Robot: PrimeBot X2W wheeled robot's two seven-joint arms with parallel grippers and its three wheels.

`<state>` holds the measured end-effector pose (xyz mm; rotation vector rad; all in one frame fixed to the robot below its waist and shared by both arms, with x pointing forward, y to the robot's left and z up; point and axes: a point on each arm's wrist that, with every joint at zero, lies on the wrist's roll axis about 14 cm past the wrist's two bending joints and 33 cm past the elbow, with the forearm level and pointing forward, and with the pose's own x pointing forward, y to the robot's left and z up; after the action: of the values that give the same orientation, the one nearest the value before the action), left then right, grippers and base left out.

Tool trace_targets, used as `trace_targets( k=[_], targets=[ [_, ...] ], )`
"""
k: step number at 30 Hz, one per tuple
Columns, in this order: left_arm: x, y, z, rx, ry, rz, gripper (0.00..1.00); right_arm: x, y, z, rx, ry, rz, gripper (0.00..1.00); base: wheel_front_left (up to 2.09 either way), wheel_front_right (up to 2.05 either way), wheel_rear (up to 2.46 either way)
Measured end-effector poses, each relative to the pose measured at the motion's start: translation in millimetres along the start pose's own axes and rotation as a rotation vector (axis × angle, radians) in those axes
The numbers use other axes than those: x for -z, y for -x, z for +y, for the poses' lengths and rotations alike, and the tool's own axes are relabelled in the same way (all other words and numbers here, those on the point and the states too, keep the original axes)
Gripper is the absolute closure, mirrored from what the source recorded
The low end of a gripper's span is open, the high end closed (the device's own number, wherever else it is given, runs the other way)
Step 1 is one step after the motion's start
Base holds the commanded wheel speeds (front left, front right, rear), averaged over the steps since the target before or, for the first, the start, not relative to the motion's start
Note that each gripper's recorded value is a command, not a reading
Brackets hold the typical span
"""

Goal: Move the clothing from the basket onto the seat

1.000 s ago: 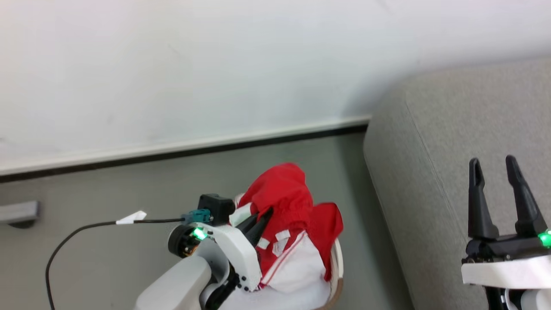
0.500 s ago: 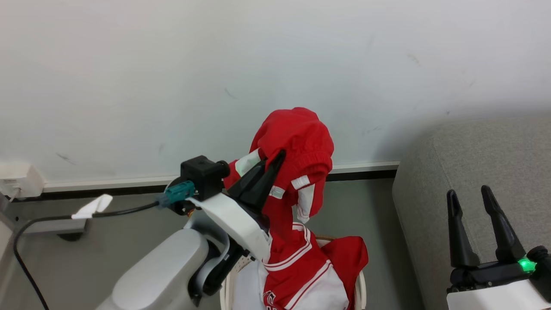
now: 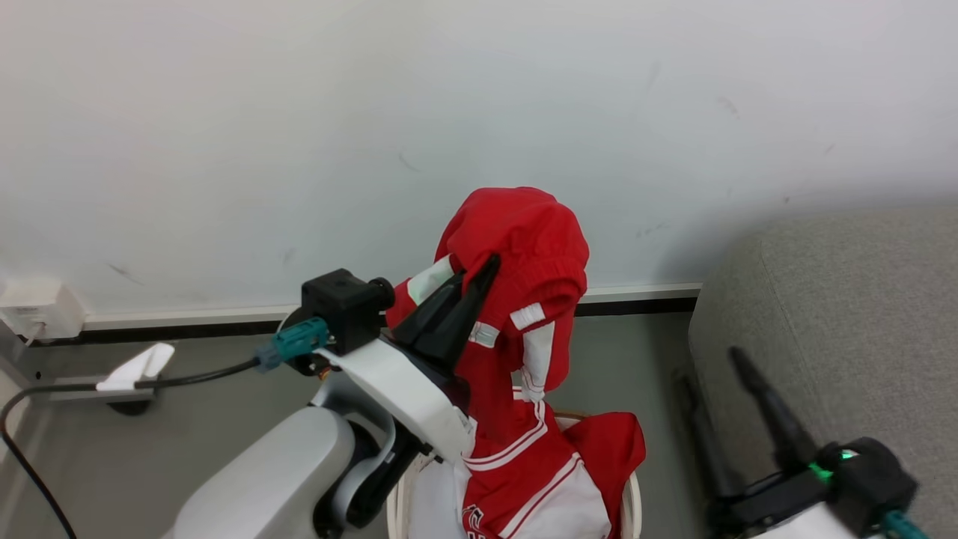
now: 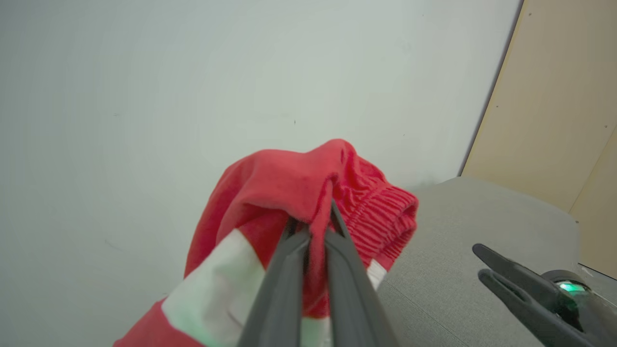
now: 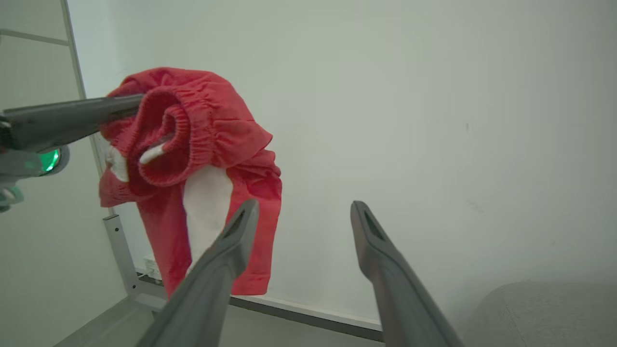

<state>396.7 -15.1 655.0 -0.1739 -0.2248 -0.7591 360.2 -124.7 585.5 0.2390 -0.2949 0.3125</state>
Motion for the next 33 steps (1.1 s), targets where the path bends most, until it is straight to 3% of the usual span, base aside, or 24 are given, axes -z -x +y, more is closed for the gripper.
trace_targets(
  k=[10, 21, 28, 29, 30, 31, 33],
  targets=[
    [8.2, 3.6, -18.8, 0.033, 0.032, 0.017, 1.0, 41.9, -19.0, 68.9, -0.224, -0.014, 0.12, 0.0, 0.0, 0.0, 0.0],
    [14.5, 18.2, -41.2, 0.064, 0.063, 0.038, 1.0, 73.1, -49.4, 83.4, -0.304, 0.121, 0.202, 0.0, 0.0, 0.0, 0.0],
    [18.5, 30.8, -42.7, 0.049, 0.069, 0.059, 1.0, 73.7, -63.0, 105.4, -0.371, 0.132, 0.194, 0.0, 0.0, 0.0, 0.0],
    [18.7, 32.1, -42.3, 0.045, 0.069, 0.06, 1.0, 74.8, -63.3, 107.2, -0.376, 0.13, 0.197, 0.11, 0.0, 0.0, 0.0],
    [19.1, 33.4, -41.6, 0.041, 0.07, 0.062, 1.0, 76.4, -63.2, 108.9, -0.381, 0.128, 0.202, 0.93, 0.0, 0.0, 0.0],
    [19.2, 34.9, -40.2, 0.034, 0.071, 0.063, 1.0, 76.8, -63.5, 110.6, -0.384, 0.121, 0.203, 1.0, 0.0, 0.0, 0.0],
    [19.4, 37.3, -35.5, 0.013, 0.07, 0.064, 1.0, 76.4, -64.2, 114.3, -0.391, 0.105, 0.202, 1.0, 0.0, 0.0, 0.0]
  ],
)
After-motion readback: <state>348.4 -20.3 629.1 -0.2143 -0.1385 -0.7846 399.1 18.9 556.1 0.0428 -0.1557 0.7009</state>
